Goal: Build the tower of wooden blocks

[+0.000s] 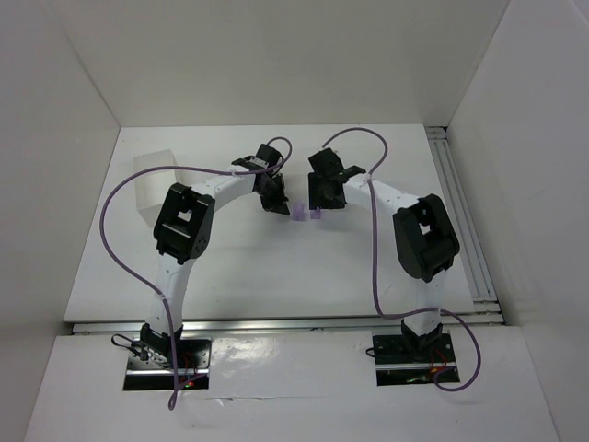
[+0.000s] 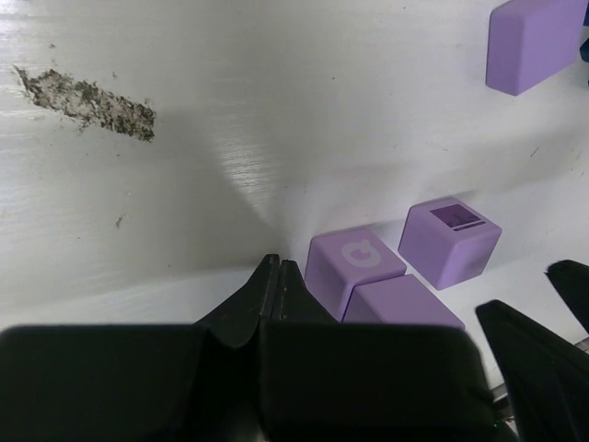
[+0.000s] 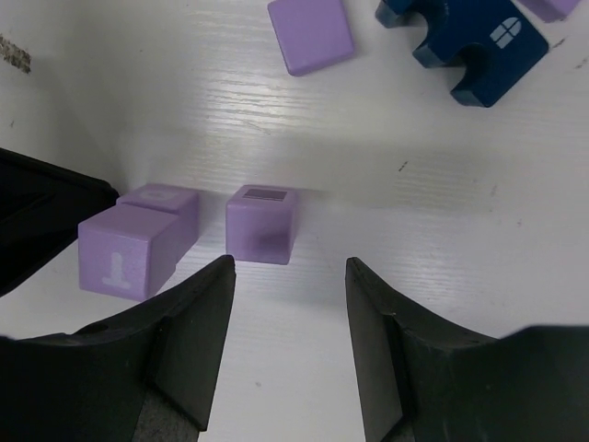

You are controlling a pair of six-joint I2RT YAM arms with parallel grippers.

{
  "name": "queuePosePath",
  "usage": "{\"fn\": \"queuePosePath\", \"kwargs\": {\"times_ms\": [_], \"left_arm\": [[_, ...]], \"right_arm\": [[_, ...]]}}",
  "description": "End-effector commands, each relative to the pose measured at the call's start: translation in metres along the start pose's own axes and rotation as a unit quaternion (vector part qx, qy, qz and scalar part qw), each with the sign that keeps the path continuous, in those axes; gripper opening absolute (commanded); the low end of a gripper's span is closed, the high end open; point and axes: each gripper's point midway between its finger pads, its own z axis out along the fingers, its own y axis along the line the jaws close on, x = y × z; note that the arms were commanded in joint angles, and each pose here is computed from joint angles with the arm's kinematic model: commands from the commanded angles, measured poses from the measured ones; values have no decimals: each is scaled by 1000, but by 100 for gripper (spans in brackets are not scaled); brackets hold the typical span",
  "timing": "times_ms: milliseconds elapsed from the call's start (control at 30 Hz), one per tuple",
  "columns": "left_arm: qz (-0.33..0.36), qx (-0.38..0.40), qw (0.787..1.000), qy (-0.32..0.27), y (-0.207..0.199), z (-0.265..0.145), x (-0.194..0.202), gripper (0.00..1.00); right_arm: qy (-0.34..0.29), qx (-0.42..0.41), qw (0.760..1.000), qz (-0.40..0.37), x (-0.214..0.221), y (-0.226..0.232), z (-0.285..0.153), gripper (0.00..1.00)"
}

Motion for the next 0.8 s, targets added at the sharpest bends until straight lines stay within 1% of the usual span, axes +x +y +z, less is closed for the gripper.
{"fn": "queuePosePath", "kwargs": {"times_ms": [0, 33, 133, 167, 200, 233, 267, 300, 333, 400, 467, 533, 567, 600, 633, 700, 767], "left_arm": [[14, 13, 1000, -21, -15, -18, -11, 0], [14, 13, 1000, -21, -15, -18, -11, 0], [13, 9, 1000, -17, -12, -17, -8, 0], [11, 2, 1000, -17, -9, -19, -6, 0], [17, 2, 1000, -17, -8, -19, -6, 0], [17, -2, 1000, -21, -6, -21, -6, 0], [17, -3, 1000, -20, -6, -23, -4, 0], [22, -7, 999, -23, -4, -23, -5, 0], [22, -12, 999, -27, -2, -26, -5, 0], [27, -16, 999, -31, -1, -32, -5, 0], [29, -32, 999, -24, 8, -35, 3, 0], [30, -37, 998, -43, 12, -50, -4, 0], [30, -40, 998, -43, 18, -54, -3, 0], [29, -41, 998, -43, 18, -59, -1, 0], [40, -39, 997, -57, 15, -71, -5, 2], [45, -41, 996, -64, 17, -79, -3, 3], [51, -43, 995, -70, 16, -88, -4, 7]], "right_arm": [[-57, 8, 998, 19, -45, -9, -35, 59], [-63, 5, 998, 20, -53, -12, -33, 59], [-51, 7, 999, 7, -55, -12, -17, 59], [-59, -2, 998, 4, -66, -6, -16, 59], [-39, 6, 999, -6, -58, -7, 0, 59], [-30, 12, 999, -4, -58, -11, 5, 60], [-38, 10, 999, -7, -67, -8, 8, 60], [-27, 14, 999, -10, -61, -8, 20, 60], [-26, 17, 999, -5, -63, -12, 24, 60], [-33, 8, 999, -8, -71, -6, 29, 60], [-29, 13, 999, -5, -72, -11, 39, 60], [-36, 11, 999, -8, -79, -8, 41, 60], [-27, 14, 999, -10, -75, -9, 46, 60], [-33, 12, 999, -9, -80, -7, 44, 60], [-27, 17, 999, -11, -77, -13, 50, 60], [-26, 17, 999, -11, -77, -13, 53, 60], [-20, 19, 1000, -12, -72, -13, 63, 60]]}}
